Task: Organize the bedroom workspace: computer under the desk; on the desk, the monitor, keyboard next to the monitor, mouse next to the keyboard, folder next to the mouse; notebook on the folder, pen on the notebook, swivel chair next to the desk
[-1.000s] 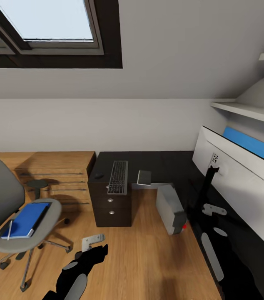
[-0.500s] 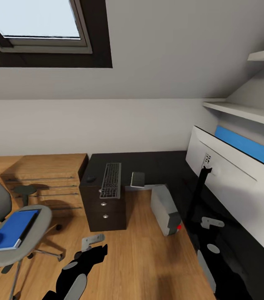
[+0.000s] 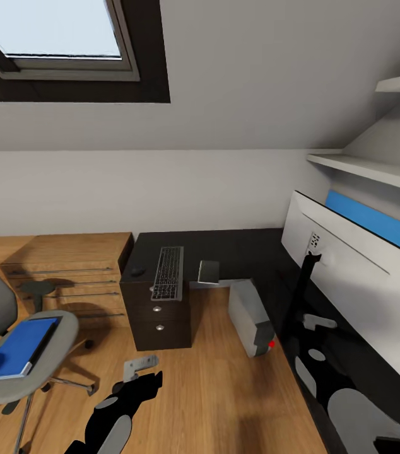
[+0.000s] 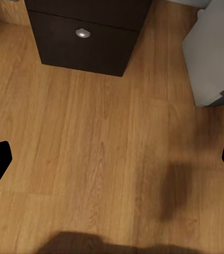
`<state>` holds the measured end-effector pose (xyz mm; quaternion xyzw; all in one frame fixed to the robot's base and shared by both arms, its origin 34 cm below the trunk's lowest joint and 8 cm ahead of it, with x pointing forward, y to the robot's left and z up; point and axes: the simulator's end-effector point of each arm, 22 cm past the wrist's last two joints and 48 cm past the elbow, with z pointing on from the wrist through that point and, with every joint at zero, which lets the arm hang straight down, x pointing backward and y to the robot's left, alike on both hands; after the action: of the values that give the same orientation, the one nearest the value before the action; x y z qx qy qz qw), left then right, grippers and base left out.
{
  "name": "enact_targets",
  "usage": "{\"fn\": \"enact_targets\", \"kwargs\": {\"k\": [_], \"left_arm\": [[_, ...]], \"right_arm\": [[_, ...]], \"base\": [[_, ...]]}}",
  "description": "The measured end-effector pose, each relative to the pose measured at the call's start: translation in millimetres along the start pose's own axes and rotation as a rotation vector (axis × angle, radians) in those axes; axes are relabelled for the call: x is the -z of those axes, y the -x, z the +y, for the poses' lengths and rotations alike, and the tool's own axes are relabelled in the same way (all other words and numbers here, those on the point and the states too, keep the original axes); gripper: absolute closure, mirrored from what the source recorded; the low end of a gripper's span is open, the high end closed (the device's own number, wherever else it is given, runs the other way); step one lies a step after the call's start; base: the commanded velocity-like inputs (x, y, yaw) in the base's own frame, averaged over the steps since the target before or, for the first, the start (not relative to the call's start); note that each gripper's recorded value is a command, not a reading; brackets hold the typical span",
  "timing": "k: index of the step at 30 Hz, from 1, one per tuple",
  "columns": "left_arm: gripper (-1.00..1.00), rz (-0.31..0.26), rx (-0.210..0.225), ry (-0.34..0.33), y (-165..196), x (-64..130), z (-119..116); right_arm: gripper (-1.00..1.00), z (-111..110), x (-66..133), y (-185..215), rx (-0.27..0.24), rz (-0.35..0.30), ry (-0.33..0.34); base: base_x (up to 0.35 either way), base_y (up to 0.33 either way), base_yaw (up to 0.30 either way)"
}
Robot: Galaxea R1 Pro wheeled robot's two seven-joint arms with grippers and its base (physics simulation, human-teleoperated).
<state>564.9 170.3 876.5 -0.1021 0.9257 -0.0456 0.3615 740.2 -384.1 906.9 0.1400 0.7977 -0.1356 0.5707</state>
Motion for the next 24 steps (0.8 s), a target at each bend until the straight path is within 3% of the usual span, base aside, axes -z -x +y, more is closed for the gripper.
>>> {"fn": "enact_targets", "kwargs": {"k": [7, 15, 21, 24], "left_arm": [[-1.00, 0.000, 0.000, -0.001, 0.0, 0.0, -0.1], [-1.00, 0.004, 0.002, 0.001, -2.0, -0.7, 0.4], [-1.00, 0.017, 0.003, 0.006, -7.5, -3.2, 1.5], [-1.00, 0.027, -0.001, 0.012, -12.3, -5.1, 3.6]], "right_arm": [[-1.00, -7.7, -10.6, 1.5, 0.011, 0.025, -0.016], [-1.00, -14.0, -14.2, 12.4, 0.001, -0.011, -0.028], [-1.00, -31.5, -14.3, 6.9, -0.130, 0.007, -0.094], [-1.00, -33.7, -14.2, 5.9, -0.149, 0.010, -0.104]], "base": [[0.000, 0.000, 0.000], [0.078, 0.012, 0.000], [0.053, 0.006, 0.000], [0.007, 0.001, 0.000]]}}
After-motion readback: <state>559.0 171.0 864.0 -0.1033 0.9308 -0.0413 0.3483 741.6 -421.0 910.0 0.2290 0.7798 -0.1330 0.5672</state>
